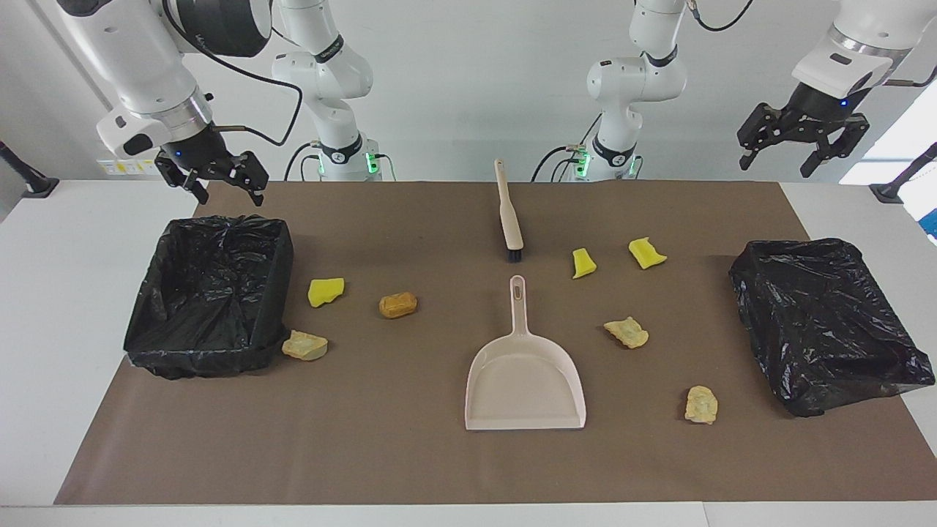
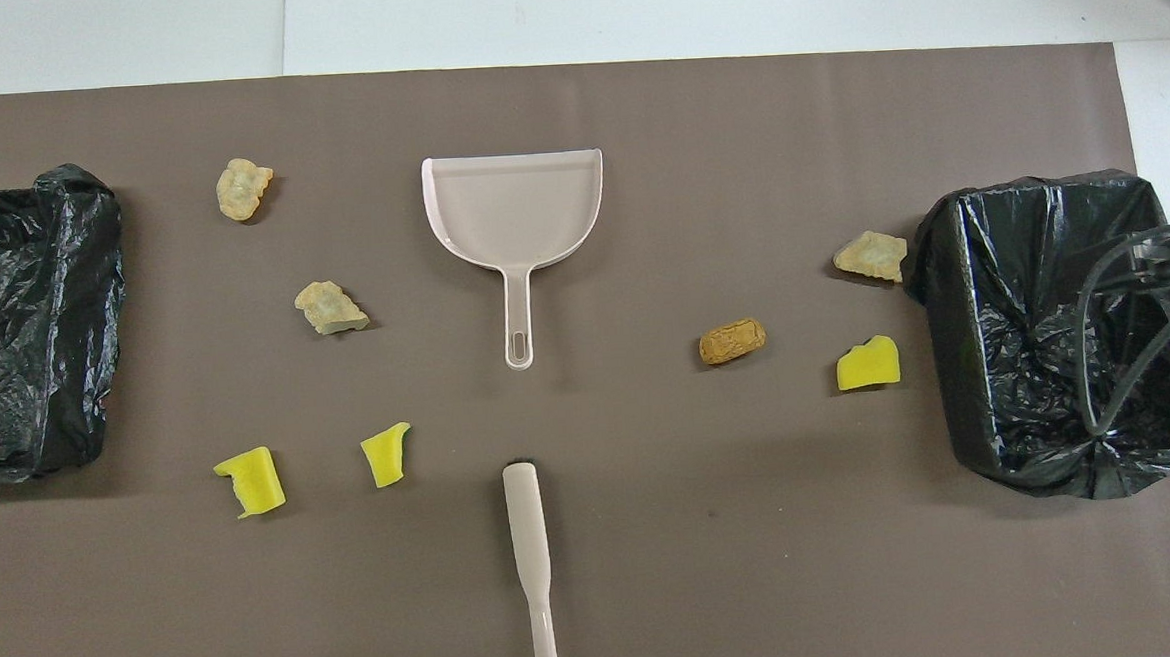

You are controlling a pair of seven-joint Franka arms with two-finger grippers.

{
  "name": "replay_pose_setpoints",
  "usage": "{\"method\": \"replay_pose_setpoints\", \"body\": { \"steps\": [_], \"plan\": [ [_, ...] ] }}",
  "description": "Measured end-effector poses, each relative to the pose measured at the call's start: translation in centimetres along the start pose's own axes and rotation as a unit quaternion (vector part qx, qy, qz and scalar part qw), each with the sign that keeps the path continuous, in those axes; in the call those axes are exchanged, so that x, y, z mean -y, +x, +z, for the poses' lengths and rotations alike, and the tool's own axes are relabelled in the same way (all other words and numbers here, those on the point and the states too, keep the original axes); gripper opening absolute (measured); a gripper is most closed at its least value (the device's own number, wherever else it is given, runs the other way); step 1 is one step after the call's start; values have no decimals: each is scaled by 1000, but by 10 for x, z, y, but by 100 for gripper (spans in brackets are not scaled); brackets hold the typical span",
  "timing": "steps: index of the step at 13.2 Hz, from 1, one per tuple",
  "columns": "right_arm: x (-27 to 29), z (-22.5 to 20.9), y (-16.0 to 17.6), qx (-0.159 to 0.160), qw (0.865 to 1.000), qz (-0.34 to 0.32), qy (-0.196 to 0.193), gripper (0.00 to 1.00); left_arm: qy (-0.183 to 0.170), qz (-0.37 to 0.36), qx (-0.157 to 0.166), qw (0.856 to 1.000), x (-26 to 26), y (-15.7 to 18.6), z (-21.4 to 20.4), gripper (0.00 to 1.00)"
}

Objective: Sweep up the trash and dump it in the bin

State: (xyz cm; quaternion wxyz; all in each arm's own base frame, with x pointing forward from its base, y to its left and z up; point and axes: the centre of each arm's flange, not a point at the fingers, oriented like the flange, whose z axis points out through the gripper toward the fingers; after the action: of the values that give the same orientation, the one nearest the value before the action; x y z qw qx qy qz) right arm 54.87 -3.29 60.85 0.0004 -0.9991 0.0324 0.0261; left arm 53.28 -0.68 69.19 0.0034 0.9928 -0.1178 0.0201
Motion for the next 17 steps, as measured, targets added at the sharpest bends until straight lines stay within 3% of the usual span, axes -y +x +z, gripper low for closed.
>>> {"method": "replay_pose_setpoints", "body": {
  "steps": [9, 17],
  "plan": [
    [0, 8, -3, 5, 1000, 0, 0, 100, -2, -16, 10, 1000, -12, -1, 8, 100],
    [1, 12, -4, 1, 1000, -1, 0, 100, 2, -41, 43, 998, -147, -23, 90, 100]
  ]
}}
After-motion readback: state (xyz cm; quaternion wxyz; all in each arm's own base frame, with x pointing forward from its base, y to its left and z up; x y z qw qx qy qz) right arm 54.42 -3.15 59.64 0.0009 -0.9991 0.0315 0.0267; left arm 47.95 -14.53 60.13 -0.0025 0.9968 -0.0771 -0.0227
